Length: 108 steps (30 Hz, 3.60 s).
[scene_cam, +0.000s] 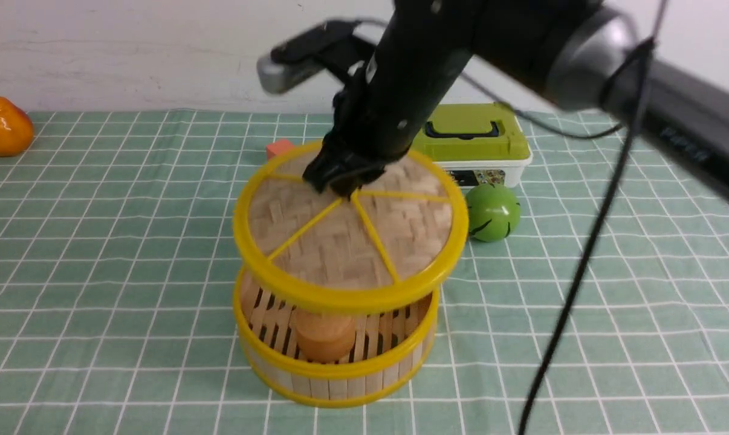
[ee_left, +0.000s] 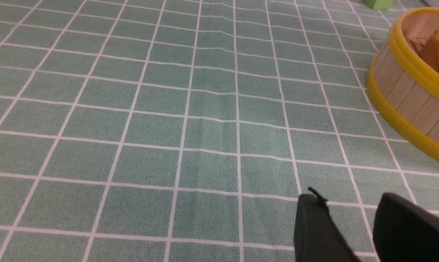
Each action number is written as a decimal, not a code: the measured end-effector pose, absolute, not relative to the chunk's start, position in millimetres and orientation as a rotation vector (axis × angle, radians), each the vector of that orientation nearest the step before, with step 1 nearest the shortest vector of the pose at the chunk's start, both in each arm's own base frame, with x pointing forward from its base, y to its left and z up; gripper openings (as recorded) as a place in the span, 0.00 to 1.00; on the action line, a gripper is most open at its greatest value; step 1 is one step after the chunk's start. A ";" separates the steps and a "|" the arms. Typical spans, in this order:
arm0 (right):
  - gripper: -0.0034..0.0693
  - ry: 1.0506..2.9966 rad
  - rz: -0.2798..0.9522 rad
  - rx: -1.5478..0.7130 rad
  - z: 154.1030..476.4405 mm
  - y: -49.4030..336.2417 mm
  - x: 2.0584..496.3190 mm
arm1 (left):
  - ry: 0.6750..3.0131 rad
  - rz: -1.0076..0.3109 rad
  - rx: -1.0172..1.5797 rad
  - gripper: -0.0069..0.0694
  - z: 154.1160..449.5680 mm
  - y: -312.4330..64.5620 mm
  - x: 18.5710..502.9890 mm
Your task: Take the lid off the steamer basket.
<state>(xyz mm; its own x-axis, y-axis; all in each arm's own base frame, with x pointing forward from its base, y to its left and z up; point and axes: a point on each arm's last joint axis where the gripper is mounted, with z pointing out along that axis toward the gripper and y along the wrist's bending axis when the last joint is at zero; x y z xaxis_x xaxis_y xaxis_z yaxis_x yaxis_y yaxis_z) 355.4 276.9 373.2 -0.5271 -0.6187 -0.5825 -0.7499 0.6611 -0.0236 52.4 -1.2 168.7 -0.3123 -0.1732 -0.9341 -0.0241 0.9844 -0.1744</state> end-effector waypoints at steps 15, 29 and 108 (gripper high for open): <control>0.16 2.591 0.117 -0.528 365.5 82.2 298.2 | 1.885 -0.149 -0.143 0.40 168.7 -1.2 52.4; 0.16 2.604 0.141 -0.261 218.5 60.7 335.8 | 1.885 -0.149 -0.143 0.40 168.7 -1.2 52.4; 0.03 1.638 0.052 0.026 206.6 1.1 64.3 | 1.885 -0.149 -0.143 0.40 168.7 -1.2 52.4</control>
<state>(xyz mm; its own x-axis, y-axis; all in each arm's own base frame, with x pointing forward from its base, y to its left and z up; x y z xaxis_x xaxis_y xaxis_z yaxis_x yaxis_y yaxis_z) 64.3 1.1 206.6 -0.0676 0.0490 -0.9965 -0.0149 0.9986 0.0501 52.4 -1.2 168.7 -0.3123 -0.1732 -0.9341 -0.0241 0.9844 -0.1744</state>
